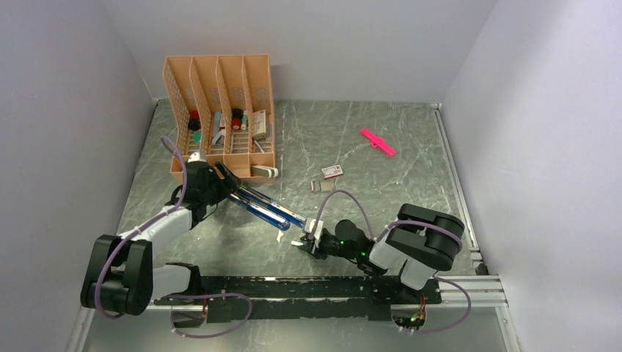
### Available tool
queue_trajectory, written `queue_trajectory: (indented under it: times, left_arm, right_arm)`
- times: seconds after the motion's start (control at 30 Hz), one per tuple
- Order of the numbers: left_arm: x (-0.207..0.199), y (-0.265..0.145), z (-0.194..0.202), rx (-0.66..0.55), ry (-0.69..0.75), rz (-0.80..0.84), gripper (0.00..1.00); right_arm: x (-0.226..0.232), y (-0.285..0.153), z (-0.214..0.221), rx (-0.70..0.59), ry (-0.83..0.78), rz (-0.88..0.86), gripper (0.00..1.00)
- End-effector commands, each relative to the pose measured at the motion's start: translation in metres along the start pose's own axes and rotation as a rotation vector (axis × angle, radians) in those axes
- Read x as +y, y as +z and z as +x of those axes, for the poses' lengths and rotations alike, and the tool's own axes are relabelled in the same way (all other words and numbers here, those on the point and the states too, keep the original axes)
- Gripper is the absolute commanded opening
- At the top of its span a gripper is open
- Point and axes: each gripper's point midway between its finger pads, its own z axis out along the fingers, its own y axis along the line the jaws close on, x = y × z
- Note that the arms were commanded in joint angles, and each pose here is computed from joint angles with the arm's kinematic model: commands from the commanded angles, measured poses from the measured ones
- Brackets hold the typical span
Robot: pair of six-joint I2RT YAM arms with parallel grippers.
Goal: Load the staples into the stapler
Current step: Pick up the staple from the center of the board.
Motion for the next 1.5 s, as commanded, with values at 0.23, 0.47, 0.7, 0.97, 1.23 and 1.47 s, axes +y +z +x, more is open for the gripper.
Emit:
queue_trajectory:
  times: [0.23,0.47,0.7,0.97,1.23,1.47]
  left_arm:
    - [-0.014,0.0,-0.014,-0.032,0.018,0.025,0.79]
    - [-0.014,0.0,-0.014,-0.031,0.018,0.026,0.79]
    - [-0.014,0.0,-0.014,-0.03,0.018,0.029,0.79]
    - [-0.014,-0.001,-0.015,-0.035,0.018,0.025,0.79]
    - [-0.015,-0.002,-0.014,-0.035,0.014,0.032,0.78]
    - [-0.016,-0.002,-0.013,-0.032,0.009,0.042,0.78]
  right_arm:
    - [0.013,0.004,0.01,0.053,-0.019,-0.07,0.2]
    - [0.013,-0.001,0.01,0.064,0.007,-0.058,0.3]
    - [0.012,-0.004,0.012,0.075,0.028,-0.044,0.31]
    - [0.011,-0.001,0.018,0.102,0.034,-0.039,0.23]
    - [0.003,-0.004,-0.001,0.053,0.014,-0.002,0.0]
    - [-0.013,-0.002,-0.075,-0.124,-0.006,0.042,0.0]
